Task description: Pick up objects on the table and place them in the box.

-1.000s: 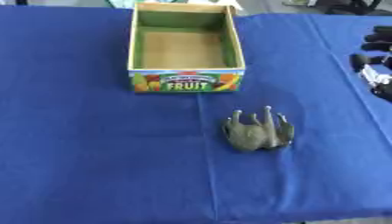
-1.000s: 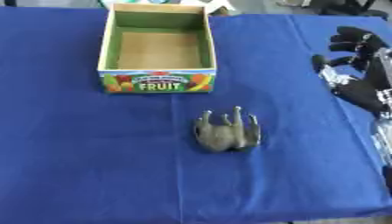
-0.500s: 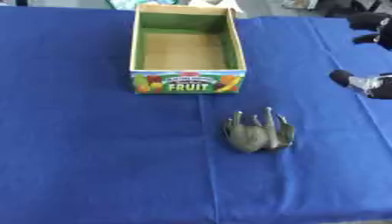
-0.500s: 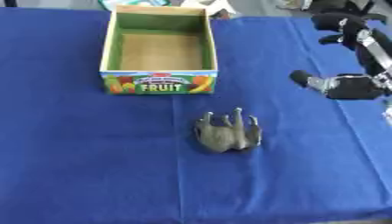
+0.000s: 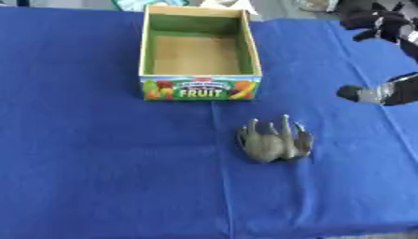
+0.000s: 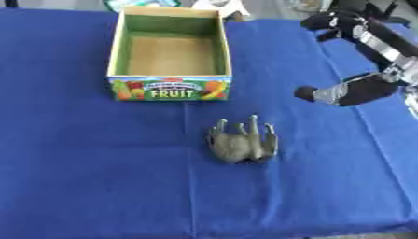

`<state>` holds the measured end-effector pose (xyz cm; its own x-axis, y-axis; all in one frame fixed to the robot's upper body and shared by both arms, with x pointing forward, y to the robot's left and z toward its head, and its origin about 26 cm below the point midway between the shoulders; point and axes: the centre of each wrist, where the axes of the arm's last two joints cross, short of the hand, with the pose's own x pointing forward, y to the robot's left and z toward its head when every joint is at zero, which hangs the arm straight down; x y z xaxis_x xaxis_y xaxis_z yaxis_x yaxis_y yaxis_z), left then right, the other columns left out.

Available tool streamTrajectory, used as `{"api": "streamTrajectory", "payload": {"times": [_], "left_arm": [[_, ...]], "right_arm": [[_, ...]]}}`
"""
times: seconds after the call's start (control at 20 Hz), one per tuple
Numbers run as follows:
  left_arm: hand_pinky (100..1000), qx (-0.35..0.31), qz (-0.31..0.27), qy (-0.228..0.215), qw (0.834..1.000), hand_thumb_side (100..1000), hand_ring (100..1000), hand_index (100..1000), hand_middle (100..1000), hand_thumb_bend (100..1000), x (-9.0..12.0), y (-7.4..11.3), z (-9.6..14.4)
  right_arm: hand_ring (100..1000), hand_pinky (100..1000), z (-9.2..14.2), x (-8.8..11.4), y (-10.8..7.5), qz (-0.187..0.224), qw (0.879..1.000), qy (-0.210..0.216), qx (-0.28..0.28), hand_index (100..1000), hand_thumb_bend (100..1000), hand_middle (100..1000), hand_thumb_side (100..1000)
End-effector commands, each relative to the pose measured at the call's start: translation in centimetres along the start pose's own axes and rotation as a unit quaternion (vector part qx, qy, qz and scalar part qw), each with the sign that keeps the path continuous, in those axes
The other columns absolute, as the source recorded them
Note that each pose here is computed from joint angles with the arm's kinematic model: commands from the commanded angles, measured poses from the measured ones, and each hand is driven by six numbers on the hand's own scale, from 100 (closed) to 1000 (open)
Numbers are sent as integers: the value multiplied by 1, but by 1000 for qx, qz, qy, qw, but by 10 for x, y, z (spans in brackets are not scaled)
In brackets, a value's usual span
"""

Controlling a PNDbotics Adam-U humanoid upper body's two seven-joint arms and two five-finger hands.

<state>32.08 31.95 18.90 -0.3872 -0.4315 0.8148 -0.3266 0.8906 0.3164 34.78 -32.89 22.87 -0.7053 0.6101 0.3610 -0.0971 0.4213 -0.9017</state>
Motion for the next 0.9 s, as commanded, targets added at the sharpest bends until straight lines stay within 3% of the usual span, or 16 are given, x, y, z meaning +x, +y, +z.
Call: {"api": "streamTrajectory", "payload": {"times": [0.05,0.9], "left_arm": [[477,-2,-6,-16,1000,665,600,655,572,498,8,5,-3],[477,-6,-5,-14,1000,668,600,654,572,497,7,3,-3]], "right_arm": [[902,826,-3,3,-12,22,999,-4,29,915,556,865,309],[889,813,-32,-5,36,-34,990,-26,132,909,519,848,293]]}}
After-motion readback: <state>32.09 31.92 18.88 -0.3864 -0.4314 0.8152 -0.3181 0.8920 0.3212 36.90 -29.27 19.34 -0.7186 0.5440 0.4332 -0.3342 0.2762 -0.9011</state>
